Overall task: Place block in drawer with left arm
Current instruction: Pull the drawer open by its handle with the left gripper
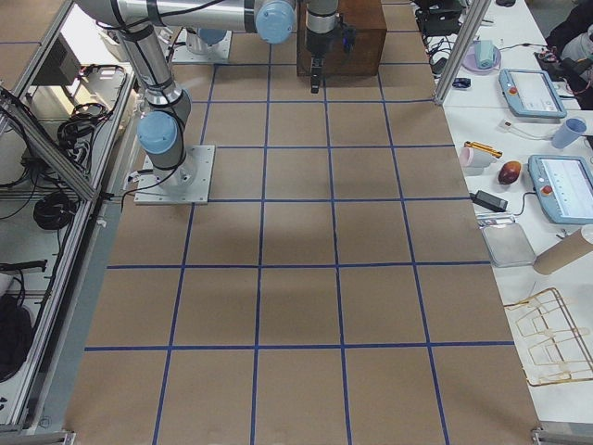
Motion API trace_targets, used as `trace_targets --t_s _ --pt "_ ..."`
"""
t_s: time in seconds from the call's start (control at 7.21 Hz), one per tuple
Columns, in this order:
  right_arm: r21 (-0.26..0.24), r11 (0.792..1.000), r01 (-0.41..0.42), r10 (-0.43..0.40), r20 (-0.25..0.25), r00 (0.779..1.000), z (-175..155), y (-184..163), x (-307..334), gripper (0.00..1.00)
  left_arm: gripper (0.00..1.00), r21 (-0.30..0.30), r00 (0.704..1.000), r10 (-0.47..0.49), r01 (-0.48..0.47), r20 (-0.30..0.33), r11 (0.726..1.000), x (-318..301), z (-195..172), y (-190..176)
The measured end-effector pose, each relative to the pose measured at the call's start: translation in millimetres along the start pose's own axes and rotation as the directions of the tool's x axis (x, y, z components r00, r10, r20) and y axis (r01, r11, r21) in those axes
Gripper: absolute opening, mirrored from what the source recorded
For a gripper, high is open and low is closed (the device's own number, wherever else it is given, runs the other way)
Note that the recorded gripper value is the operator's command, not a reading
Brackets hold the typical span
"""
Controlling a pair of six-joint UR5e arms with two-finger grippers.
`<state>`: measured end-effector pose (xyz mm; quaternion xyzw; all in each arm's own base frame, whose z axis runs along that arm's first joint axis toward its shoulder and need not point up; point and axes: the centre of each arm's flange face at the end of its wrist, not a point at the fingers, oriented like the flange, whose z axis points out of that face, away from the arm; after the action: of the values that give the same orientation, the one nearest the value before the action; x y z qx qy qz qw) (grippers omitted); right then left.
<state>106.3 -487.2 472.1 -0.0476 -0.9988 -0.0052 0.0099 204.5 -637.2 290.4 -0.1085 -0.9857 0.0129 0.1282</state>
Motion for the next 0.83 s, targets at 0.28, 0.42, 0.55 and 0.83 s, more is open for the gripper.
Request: trace_targets --t_s 0.28,0.42,0.55,0.83 --pt "0.0 1.0 0.0 0.0 0.0 1.0 0.1 0.0 0.1 1.0 1.0 -0.007 1.0 0.018 -0.018 0.006 1.0 -3.3 0.8 0.3" --pt "0.0 1.0 0.0 0.0 0.0 1.0 0.0 -0.1 0.2 1.0 1.0 -0.008 1.0 0.026 -0.026 0.007 1.0 -5.6 1.7 0.0" --pt "0.0 1.0 0.0 0.0 0.0 1.0 -0.1 -0.1 0.2 1.0 1.0 -0.007 0.999 0.034 -0.034 0.01 0.999 -7.8 0.6 -1.4" --pt "0.0 1.0 0.0 0.0 0.0 1.0 -0.1 0.0 0.0 1.0 1.0 -0.006 0.999 0.042 -0.042 0.021 0.999 -11.6 -2.6 -4.6"
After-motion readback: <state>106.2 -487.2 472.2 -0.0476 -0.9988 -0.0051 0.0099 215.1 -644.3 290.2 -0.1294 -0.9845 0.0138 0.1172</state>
